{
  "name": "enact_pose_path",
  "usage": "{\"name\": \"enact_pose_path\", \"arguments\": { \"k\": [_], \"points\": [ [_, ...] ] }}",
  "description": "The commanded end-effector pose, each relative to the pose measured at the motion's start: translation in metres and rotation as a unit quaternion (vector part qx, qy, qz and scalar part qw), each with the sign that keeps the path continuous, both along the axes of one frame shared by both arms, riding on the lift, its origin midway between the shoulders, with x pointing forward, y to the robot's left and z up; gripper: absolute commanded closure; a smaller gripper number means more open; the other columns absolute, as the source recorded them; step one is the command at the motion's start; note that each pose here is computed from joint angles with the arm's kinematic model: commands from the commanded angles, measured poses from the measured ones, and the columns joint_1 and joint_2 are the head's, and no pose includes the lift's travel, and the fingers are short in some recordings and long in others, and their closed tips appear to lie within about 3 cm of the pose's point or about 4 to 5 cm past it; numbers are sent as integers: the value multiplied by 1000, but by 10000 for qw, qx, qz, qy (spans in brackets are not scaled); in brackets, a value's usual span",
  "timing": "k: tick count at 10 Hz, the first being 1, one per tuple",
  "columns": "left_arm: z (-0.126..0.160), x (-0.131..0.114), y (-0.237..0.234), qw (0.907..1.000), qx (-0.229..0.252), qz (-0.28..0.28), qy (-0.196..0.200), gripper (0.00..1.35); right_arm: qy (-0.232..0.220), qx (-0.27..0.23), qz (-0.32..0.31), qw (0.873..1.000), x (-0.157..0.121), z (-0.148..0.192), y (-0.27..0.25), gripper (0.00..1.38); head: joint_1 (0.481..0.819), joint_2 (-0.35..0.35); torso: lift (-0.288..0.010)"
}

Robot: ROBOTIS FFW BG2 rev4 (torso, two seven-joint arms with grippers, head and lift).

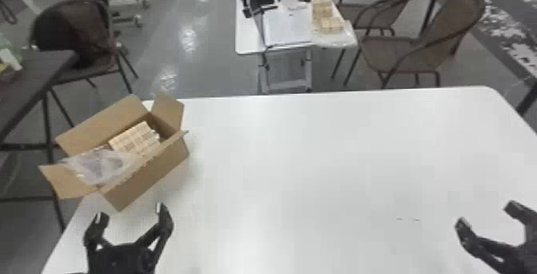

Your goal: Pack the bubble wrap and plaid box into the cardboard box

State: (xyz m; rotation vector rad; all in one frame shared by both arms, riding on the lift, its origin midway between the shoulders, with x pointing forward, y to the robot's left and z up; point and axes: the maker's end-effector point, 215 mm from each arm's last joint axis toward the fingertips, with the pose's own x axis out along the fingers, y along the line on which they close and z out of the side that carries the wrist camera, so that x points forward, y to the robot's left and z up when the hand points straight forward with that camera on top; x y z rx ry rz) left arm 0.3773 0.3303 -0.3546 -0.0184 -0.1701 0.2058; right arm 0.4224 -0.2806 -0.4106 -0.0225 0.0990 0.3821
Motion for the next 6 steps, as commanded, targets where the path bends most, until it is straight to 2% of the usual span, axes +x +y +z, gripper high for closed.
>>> {"name": "enact_pose_path", "arguments": {
  "k": [1,2,3,6],
  "points": [
    [-38,-10,-30,9973,113,-448,562,165,-6,-161,41,9999,-12,-6,10,216,695,71,-89],
    [-56,-14,-49,9947,69,-672,778,168,17,-217,107,9997,-18,-10,24,216,695,55,-89],
    [-62,-13,-48,9933,80,-793,842,168,60,-128,146,9998,-26,-18,41,216,695,37,-89],
    [-71,-16,-53,9907,110,-945,975,168,117,77,80,9999,-31,-31,54,216,695,67,-89]
  ]
}}
